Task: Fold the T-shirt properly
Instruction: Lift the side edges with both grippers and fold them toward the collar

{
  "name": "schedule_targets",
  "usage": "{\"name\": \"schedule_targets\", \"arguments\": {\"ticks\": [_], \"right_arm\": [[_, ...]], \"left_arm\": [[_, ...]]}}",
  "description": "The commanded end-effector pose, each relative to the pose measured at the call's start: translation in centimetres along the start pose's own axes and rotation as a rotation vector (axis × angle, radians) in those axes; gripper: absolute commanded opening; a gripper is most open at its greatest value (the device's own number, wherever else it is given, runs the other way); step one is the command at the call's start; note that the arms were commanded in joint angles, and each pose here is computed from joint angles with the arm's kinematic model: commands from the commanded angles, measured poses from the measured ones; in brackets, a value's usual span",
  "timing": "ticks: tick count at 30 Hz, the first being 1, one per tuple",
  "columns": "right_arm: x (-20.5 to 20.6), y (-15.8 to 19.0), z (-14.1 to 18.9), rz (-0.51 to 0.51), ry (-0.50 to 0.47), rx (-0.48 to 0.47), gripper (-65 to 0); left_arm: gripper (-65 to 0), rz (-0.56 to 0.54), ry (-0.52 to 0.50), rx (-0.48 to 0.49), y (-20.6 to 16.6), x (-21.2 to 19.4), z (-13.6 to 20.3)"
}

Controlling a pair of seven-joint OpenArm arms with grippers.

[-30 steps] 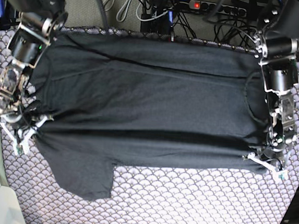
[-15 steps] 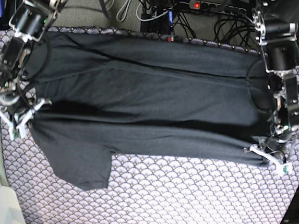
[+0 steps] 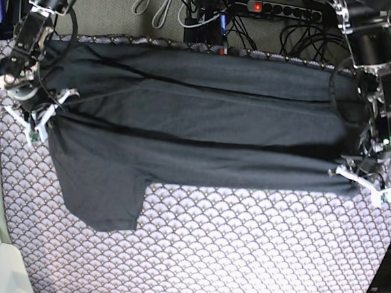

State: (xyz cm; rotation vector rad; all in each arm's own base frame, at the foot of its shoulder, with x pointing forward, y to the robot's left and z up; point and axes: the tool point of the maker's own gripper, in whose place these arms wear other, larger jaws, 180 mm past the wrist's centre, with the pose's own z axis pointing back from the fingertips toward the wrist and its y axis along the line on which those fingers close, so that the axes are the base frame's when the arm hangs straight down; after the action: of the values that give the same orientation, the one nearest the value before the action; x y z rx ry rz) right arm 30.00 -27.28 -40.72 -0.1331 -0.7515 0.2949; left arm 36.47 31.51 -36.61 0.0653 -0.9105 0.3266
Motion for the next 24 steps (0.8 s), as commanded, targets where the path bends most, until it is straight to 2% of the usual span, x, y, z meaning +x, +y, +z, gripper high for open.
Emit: {"name": "schedule_targets", "arguments": {"ticks": [1, 6, 11, 15, 24], "right_arm": [[1.1, -1.1, 0.6, 0.014, -0.040, -0.028, -65.0], [0.7, -1.0, 2.1, 0.049, -0.043, -0.045, -65.0], [1.2, -1.5, 3.2, 0.084, -0.059, -0.069, -65.0], [0.9, -1.7, 3.4, 0.096, -0.050, -0.073, -65.0], [-1.9, -1.6, 4.2, 0.120, 0.014, -0.065, -65.0]], "left_arm": [[-64.6, -0.011, -0.075, 0.003, 0.2, 2.7, 0.5], [-64.6, -0.006, -0.072, 0.033, 1.8, 2.5, 0.9], [-64.6, 0.000, -0.013, 0.064, 3.5, 2.3, 1.5], [-64.6, -0.004, -0.005, 0.068, 3.6, 2.9, 2.0], [-64.6, -0.010, 0.081, 0.088, 4.3, 1.2, 2.9]]}}
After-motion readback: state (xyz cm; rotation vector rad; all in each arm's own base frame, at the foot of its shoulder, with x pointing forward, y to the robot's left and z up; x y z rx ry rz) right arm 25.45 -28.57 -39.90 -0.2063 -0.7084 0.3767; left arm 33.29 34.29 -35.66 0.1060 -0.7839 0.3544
